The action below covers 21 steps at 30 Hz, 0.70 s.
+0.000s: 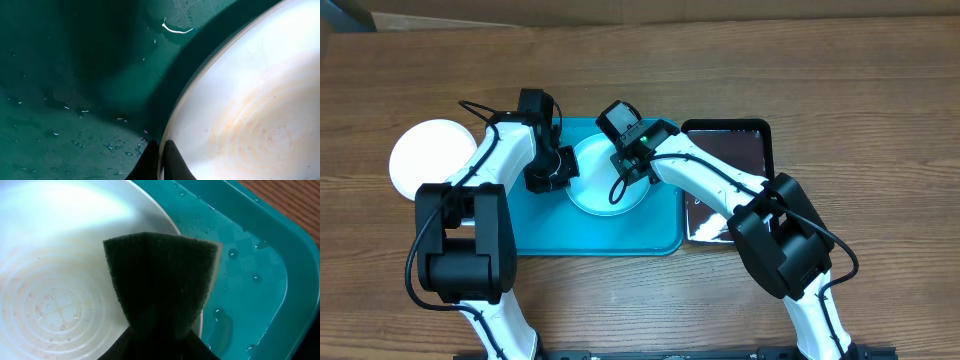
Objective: Clean dirty plates on tray and stack at the side
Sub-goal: 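Scrub the light-blue plate with the sponge while left gripper holds rim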
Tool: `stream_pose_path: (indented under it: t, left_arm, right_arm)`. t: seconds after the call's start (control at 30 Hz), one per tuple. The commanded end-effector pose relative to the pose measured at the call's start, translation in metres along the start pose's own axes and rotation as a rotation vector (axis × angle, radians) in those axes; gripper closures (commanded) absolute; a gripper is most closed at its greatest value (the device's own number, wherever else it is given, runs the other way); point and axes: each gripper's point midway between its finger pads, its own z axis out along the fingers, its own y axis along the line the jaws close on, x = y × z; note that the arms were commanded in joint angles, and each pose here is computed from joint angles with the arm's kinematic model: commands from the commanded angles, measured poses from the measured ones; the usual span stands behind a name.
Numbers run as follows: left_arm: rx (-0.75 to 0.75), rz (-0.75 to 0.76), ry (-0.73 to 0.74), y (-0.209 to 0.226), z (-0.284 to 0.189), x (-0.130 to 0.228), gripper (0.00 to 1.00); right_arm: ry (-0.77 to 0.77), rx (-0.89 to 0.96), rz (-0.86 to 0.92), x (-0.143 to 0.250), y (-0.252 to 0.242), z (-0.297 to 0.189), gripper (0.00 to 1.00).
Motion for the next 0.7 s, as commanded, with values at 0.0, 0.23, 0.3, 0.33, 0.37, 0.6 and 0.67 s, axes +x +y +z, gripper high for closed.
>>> stream_pose_path:
  t: [0.0, 0.23, 0.3, 0.33, 0.37, 0.6, 0.67]
  left_arm:
    - [-0.035, -0.022, 0.010, 0.0099, 0.0092, 0.0036, 0.96]
    - [-0.035, -0.022, 0.010, 0.0099, 0.0092, 0.0036, 0.96]
    - [-0.035, -0.022, 0.010, 0.0098, 0.0092, 0.0036, 0.96]
    - [-0.035, -0.022, 0.010, 0.0098, 0.0092, 0.0036, 0.96]
    - [-0.035, -0.022, 0.010, 0.0099, 0.0092, 0.0036, 0.96]
    - [-0.035, -0.022, 0.010, 0.0098, 0.0092, 0.0036, 0.96]
    - [-0.035, -0.022, 0.010, 0.0098, 0.0092, 0.0036, 0.96]
  right_arm:
    - [-0.010, 0.007, 0.001, -0.0039, -0.0009, 0.0012, 0.68]
    - [-0.010, 0.007, 0.002, -0.0040, -0.0009, 0.0012, 0.66]
    - [-0.010, 0.007, 0.002, -0.0040, -0.0010, 0.0012, 0.66]
    - [-0.010, 0.007, 0.002, -0.0040, -0.0009, 0.0012, 0.66]
    - [-0.011, 0.007, 0.002, -0.0041, -0.0009, 0.0012, 0.66]
    - [-0.019, 0.005, 0.003, -0.0070, -0.0010, -0.0025, 0.69]
    - [-0.022, 0.005, 0.004, -0.0076, -0.0012, -0.0042, 0.87]
